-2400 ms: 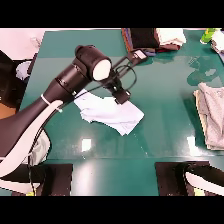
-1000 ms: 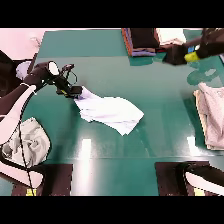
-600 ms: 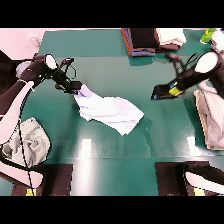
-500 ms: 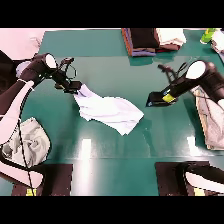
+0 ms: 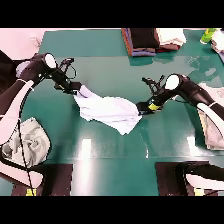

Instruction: Fold the shirts.

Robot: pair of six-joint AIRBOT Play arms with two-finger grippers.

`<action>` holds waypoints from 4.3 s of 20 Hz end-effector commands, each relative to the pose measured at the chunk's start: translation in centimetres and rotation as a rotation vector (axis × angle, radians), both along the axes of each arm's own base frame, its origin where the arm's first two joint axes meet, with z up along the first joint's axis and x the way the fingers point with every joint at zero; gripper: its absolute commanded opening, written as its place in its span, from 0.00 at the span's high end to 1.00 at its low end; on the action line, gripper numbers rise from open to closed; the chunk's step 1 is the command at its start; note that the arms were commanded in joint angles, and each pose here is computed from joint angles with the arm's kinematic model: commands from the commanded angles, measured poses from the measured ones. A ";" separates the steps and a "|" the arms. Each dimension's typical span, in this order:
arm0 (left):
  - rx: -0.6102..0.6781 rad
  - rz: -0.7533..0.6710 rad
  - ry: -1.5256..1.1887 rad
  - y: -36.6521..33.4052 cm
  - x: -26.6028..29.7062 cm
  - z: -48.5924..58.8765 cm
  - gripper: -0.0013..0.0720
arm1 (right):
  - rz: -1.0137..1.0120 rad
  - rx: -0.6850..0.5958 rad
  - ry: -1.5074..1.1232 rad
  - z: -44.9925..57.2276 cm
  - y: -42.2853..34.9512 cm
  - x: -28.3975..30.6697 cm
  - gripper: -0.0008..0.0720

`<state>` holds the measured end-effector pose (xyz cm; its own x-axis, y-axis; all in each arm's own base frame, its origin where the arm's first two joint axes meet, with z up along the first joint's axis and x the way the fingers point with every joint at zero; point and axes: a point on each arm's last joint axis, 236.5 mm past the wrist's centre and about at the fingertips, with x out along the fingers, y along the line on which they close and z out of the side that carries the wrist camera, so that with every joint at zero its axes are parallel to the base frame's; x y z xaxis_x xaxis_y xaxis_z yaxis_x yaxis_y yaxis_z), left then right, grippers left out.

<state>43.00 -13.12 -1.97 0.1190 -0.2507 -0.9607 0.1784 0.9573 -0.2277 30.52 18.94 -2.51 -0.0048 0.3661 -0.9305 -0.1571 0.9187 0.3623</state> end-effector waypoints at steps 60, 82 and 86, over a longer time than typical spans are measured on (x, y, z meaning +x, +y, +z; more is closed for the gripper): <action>0.045 -0.002 -0.170 3.2 -8.6 3.7 0.95 | -0.287 -0.165 0.107 -6.0 -11.0 0.2 0.38; -0.105 0.097 -1.328 6.6 -16.9 51.1 0.95 | -0.357 0.006 -1.159 43.1 -15.0 0.4 0.96; -0.164 0.121 -1.550 7.4 -21.6 58.4 0.95 | -0.393 -0.007 -1.327 49.3 -16.1 -4.1 0.96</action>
